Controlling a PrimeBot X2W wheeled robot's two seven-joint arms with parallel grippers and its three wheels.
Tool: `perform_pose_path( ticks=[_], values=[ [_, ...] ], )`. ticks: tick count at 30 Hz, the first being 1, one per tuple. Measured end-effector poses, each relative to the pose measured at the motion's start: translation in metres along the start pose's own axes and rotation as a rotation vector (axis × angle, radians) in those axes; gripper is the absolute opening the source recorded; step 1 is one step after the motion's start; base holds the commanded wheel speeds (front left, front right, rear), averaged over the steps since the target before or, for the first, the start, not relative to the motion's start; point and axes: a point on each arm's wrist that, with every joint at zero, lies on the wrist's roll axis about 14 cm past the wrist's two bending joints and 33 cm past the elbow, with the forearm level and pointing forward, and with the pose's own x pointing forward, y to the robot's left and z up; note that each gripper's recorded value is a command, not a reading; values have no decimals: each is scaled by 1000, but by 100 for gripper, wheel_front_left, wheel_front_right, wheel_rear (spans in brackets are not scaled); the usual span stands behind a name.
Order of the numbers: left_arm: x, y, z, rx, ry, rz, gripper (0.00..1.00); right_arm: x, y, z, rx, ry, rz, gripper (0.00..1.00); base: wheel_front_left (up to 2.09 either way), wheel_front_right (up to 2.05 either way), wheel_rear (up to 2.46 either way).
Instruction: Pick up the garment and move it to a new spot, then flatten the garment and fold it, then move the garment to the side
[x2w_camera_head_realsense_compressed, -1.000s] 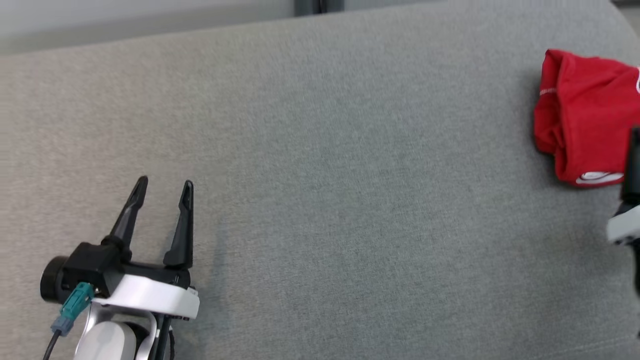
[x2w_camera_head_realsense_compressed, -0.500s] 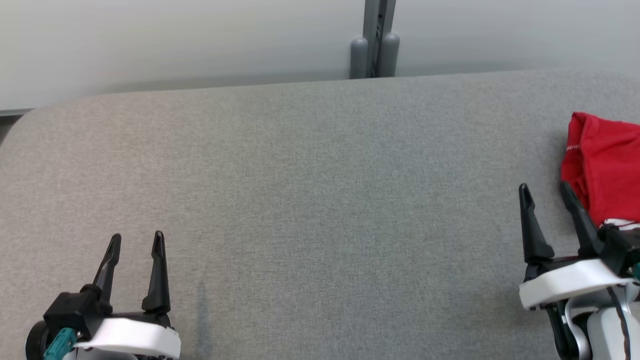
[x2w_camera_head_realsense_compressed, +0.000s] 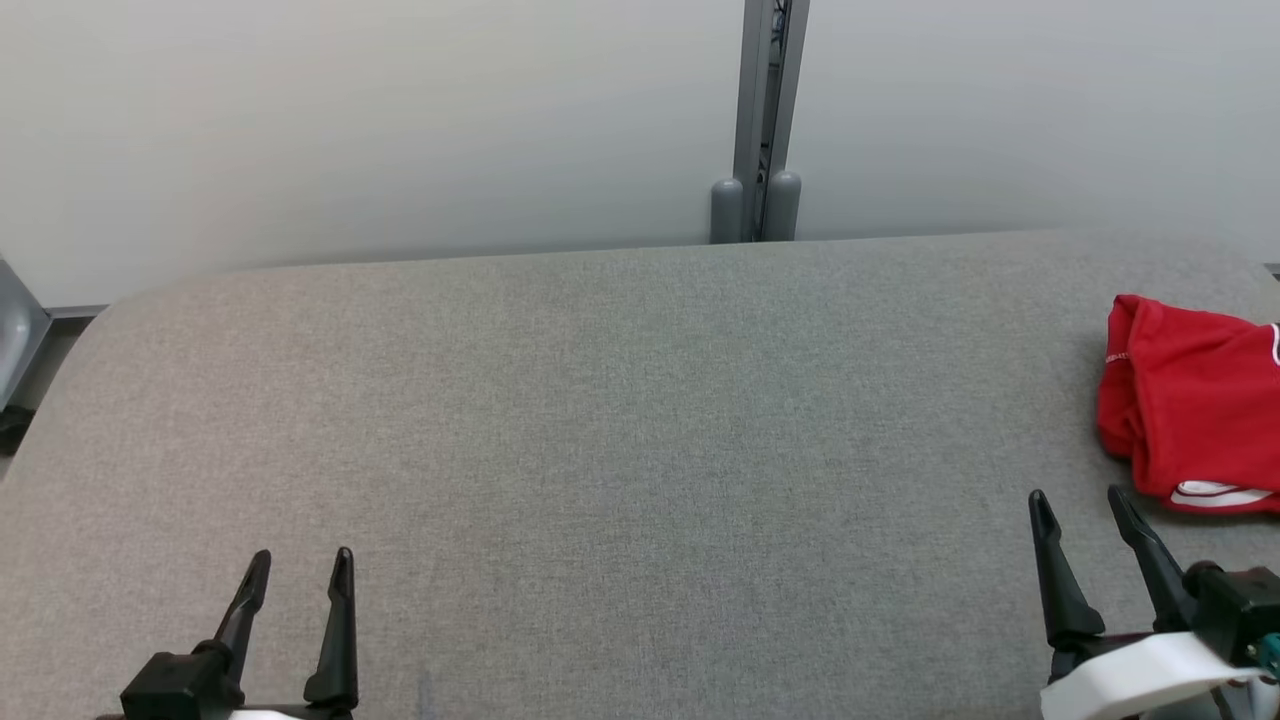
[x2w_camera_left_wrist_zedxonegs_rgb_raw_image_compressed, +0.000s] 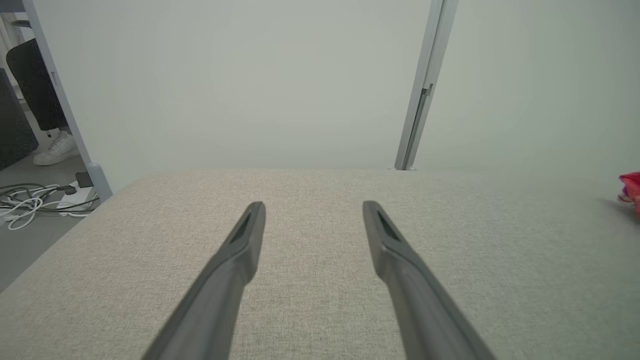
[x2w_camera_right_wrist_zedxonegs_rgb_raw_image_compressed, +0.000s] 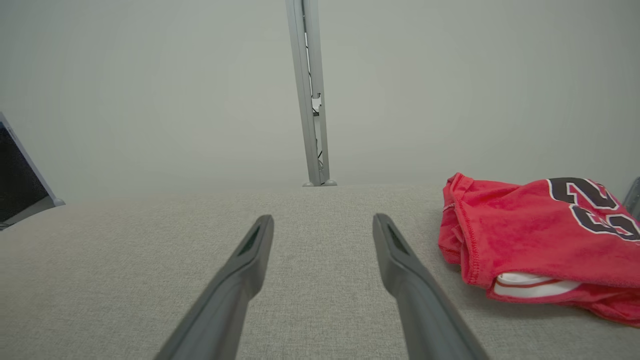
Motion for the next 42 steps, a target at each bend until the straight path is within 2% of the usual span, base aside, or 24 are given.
perform_pose_path(
  ticks=[13, 42],
  values=[
    [-16, -3, 2, 0, 2, -8, 100, -23, -10, 7, -8, 0, -37, 100, 0, 0, 0],
    [-15, -2, 2, 13, 8, -12, 100, -28, -6, 4, -3, 16, -29, 100, 0, 0, 0]
  ],
)
